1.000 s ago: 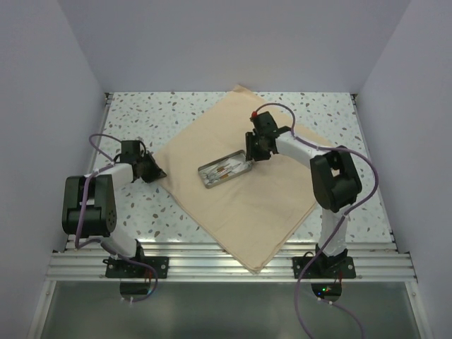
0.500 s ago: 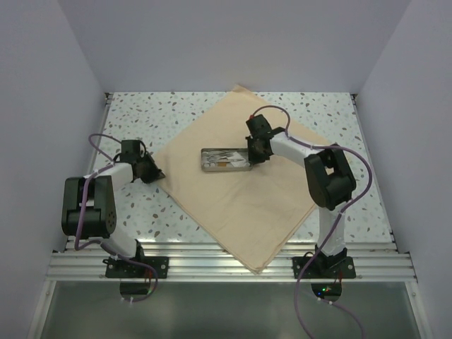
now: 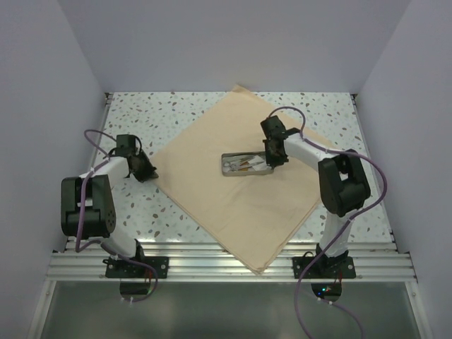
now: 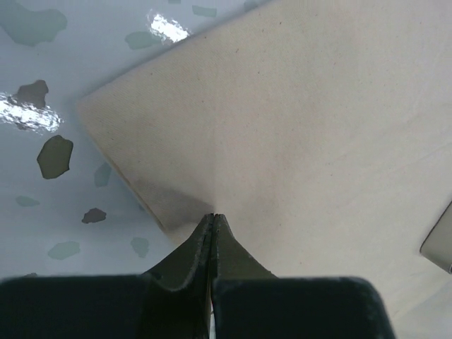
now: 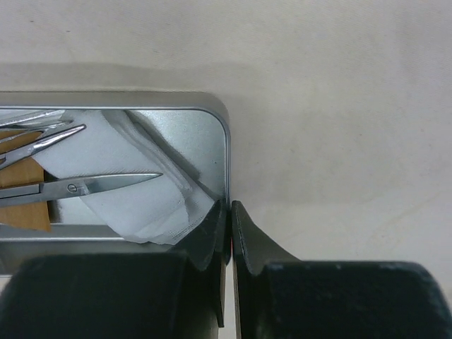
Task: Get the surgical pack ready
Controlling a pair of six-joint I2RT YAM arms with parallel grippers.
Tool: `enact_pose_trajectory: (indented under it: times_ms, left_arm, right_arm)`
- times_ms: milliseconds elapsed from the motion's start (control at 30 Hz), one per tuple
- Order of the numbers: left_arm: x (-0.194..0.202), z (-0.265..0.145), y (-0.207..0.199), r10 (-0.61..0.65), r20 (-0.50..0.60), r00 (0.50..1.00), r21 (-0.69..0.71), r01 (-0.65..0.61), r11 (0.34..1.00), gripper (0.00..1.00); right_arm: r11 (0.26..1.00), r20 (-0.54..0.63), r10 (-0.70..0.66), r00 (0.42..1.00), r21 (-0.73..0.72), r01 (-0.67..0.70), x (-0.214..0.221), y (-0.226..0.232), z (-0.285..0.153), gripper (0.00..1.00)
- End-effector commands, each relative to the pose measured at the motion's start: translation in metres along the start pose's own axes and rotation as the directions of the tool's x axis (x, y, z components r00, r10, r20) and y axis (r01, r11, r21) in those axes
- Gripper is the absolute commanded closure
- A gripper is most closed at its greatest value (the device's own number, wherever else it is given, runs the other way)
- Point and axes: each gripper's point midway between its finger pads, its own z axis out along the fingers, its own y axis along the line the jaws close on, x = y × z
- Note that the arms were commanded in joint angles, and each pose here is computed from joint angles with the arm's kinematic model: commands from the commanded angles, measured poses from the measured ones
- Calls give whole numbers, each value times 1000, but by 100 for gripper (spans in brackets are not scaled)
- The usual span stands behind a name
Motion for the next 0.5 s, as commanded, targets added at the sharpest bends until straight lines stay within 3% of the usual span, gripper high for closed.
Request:
enact_pose_trajectory:
  times_ms: [0, 33, 267, 467]
  left_arm:
    - [-20, -11, -9, 38, 24, 999, 26, -38, 999, 100]
    - [-25, -15, -16, 56, 33, 998, 49, -58, 997, 99]
    - [-50, -68, -72, 145, 177, 973, 277, -191, 942, 66]
    - [-52, -106, -87, 174, 293, 940, 340, -273, 900, 58]
  right_arm:
    - [999, 38, -22, 999, 50, 20, -10, -24, -17, 100]
    - [999, 33, -32, 999, 45, 31, -8, -24, -18, 100]
    - [998, 13, -42, 999, -45, 43, 6, -11, -14, 100]
    - [996, -7, -67, 998, -61, 67, 23, -12, -7, 100]
